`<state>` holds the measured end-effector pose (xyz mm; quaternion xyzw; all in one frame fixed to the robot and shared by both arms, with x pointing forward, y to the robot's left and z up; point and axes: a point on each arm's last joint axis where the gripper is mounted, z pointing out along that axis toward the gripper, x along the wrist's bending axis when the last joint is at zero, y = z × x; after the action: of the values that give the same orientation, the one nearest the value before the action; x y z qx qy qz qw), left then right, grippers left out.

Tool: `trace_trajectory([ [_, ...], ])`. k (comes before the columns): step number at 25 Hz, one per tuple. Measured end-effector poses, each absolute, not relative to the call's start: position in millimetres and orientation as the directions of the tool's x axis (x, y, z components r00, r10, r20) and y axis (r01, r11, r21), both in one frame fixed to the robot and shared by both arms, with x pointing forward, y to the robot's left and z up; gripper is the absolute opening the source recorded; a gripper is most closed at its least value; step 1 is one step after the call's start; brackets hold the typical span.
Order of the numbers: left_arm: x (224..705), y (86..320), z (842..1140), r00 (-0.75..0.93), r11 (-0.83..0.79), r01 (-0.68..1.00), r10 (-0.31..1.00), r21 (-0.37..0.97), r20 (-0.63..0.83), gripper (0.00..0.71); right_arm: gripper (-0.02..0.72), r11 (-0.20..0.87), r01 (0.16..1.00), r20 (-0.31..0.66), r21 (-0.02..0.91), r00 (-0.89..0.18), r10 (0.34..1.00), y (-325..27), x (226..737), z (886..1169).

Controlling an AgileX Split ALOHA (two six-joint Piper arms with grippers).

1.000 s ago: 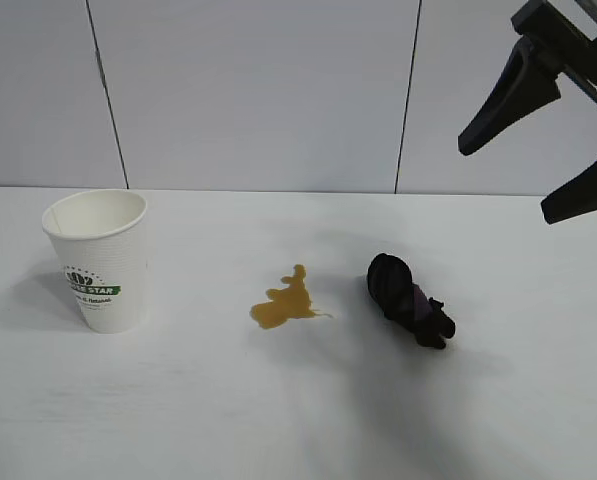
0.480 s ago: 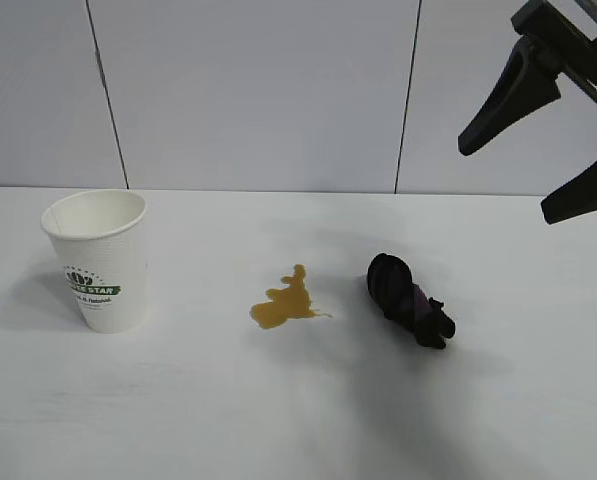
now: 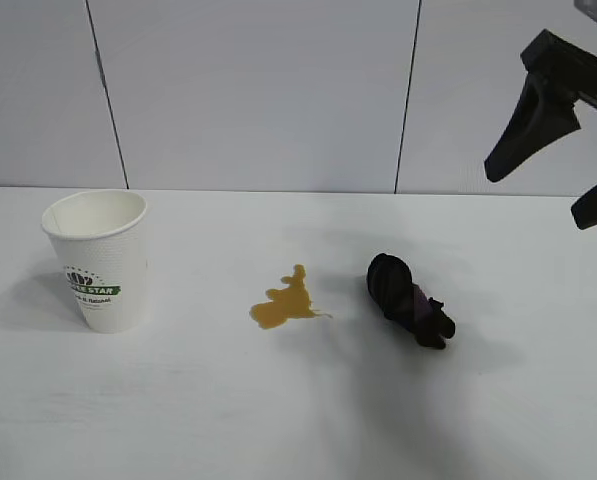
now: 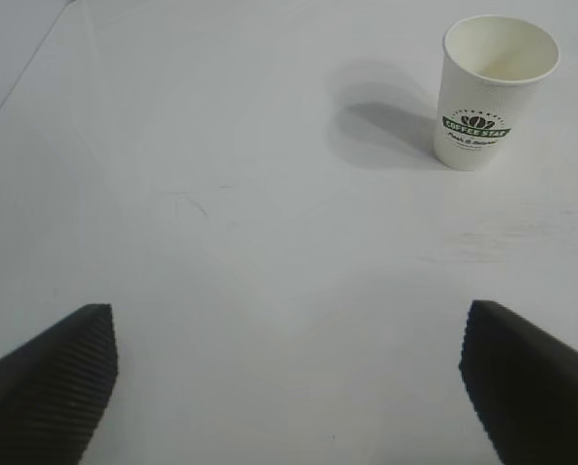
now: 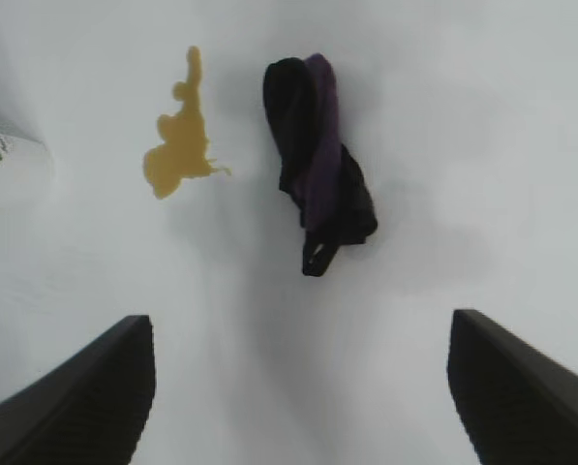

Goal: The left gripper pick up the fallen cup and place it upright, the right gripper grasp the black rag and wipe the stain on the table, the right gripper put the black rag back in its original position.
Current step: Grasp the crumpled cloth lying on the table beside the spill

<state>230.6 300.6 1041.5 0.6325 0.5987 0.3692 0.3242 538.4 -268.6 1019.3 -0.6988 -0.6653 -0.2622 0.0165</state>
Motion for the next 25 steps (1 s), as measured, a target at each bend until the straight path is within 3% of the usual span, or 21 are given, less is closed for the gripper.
trace_trajectory([
  [7, 231, 301, 1041, 0.01, -0.073, 0.518, 0.997, 0.852, 0.079, 0.694, 0.567, -0.076, 0.969, 0.369, 0.235, -0.017, 0.929, -258, 580, 1002],
  [16, 231, 301, 1041, 0.011, -0.073, 0.518, 0.997, 0.852, 0.078, 0.694, 0.567, 0.118, 0.975, 0.214, 0.19, -0.158, 0.964, -183, 628, 966],
  [25, 231, 300, 1041, 0.011, -0.072, 0.518, 0.997, 0.852, 0.077, 0.694, 0.567, 0.141, 0.985, 0.171, 0.101, -0.157, 0.973, -166, 645, 915],
])
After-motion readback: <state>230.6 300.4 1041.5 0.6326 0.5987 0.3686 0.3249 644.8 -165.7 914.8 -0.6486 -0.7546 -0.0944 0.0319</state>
